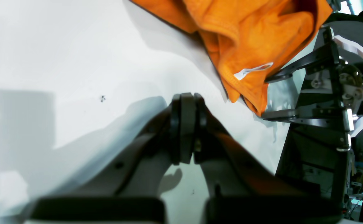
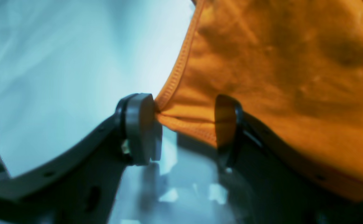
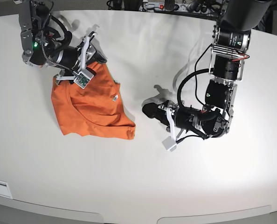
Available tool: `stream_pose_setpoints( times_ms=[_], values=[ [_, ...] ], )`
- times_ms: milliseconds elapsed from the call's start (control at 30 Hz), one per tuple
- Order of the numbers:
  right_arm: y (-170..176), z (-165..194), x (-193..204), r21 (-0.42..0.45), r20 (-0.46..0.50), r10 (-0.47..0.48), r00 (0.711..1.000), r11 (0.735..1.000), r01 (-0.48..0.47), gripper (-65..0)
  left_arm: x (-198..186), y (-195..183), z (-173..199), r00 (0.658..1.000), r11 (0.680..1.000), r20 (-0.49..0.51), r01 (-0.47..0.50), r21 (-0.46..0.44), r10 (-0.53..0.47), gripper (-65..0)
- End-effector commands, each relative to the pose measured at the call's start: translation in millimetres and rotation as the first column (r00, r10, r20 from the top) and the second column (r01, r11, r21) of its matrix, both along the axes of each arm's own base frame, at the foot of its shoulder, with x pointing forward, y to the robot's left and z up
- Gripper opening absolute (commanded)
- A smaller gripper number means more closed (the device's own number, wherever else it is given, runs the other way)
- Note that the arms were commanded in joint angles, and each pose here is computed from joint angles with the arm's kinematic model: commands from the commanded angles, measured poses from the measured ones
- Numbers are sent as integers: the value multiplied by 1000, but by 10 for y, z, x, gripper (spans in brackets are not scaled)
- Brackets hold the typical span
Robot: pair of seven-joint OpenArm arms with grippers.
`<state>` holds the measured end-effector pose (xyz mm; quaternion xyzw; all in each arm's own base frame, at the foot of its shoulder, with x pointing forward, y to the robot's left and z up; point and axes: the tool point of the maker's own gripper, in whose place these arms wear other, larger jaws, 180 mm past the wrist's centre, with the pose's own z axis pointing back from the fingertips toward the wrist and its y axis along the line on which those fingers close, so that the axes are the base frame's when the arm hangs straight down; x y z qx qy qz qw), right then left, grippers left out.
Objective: Fold the T-shirt properly
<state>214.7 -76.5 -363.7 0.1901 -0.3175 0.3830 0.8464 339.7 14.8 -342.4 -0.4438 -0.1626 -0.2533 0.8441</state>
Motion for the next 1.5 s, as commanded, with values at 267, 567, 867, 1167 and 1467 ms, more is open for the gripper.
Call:
stream_pose_setpoints(
  times_ms=[267,567,867,1167,1467],
  values=[
    [4,95,80,15,49,1,999,1000,-1,-650,125,-22,194,999,1000,49,1,-29,0,-650],
    [62,37,-104,53,-42,15,999,999,-13,-333,124,-24,195,999,1000,49,2,-30,0,-650],
    [11,-4,-95,23,19,-3,1000,1000,3,-587,123,-41,208,999,999,49,3,-39,-1,-650],
    [199,242,-98,142,39,13,999,990,-18,-650,122,-41,208,999,999,49,3,-39,-1,-650],
    [434,727,-98,258,146,48,988,962,-85,-650,122,-41,208,999,999,48,3,-39,-1,-650]
  ],
)
